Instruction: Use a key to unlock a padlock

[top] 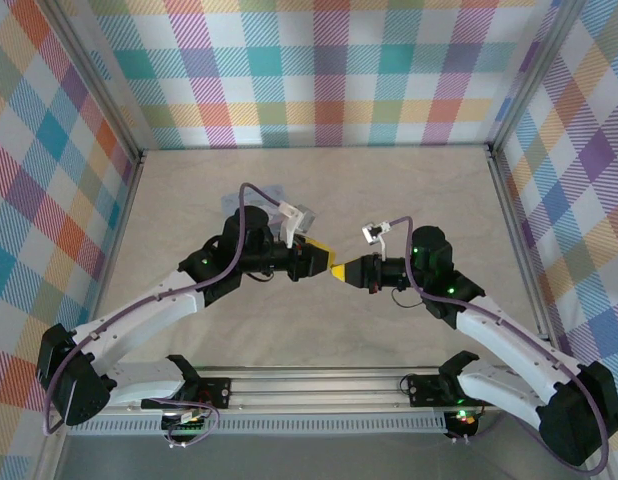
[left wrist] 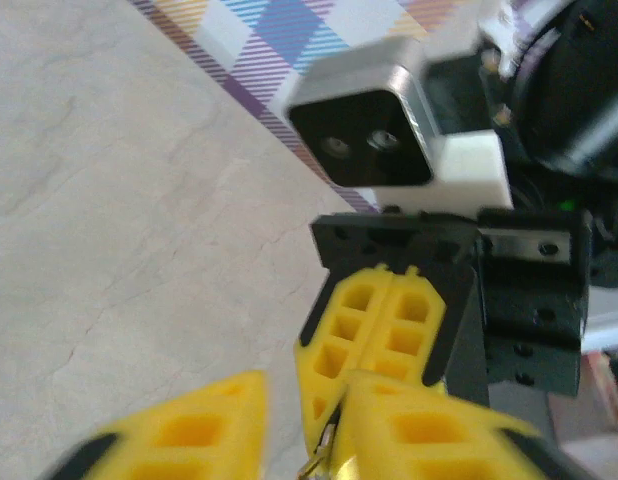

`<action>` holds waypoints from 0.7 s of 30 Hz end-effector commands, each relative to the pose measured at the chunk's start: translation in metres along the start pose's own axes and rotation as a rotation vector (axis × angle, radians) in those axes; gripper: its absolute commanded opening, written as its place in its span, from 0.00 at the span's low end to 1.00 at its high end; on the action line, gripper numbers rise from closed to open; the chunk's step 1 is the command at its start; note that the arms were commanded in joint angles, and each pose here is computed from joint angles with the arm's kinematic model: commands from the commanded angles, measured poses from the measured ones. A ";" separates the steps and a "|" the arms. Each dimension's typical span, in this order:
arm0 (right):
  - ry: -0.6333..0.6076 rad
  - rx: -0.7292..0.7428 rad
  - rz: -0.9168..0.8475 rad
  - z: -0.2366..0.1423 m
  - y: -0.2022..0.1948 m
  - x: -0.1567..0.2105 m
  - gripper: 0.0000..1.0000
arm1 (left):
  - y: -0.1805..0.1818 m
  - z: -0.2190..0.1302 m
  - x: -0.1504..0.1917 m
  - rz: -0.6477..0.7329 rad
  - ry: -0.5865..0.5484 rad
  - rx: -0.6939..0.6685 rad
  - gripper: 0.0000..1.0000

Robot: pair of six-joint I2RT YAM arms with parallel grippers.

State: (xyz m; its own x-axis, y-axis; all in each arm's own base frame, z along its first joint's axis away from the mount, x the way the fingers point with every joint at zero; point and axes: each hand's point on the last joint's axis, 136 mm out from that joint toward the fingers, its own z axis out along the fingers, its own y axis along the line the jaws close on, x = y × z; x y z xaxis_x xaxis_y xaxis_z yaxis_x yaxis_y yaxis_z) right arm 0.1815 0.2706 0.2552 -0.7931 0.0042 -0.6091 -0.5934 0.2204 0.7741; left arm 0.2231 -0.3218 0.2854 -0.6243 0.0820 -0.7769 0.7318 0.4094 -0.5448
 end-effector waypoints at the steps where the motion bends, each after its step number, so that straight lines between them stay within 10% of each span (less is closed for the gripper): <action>1: -0.010 0.074 -0.046 -0.006 -0.002 -0.002 0.00 | 0.024 -0.011 -0.027 -0.031 -0.070 -0.121 0.46; 7: -0.008 0.256 -0.021 -0.018 -0.032 0.008 0.00 | 0.088 -0.021 -0.042 -0.124 -0.094 -0.363 0.77; 21: -0.011 0.601 0.060 -0.048 -0.090 0.025 0.00 | 0.254 0.002 -0.034 -0.104 0.172 -0.924 0.89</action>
State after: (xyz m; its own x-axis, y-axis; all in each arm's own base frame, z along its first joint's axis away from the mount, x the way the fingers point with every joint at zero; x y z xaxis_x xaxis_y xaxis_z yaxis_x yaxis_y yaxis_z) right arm 0.2050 0.2132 0.1763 -0.8330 0.0465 -0.5514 -0.3757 0.6840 0.6253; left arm 0.4185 -0.2417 0.1840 -0.7516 0.0345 -0.6588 0.2420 0.9434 -0.2267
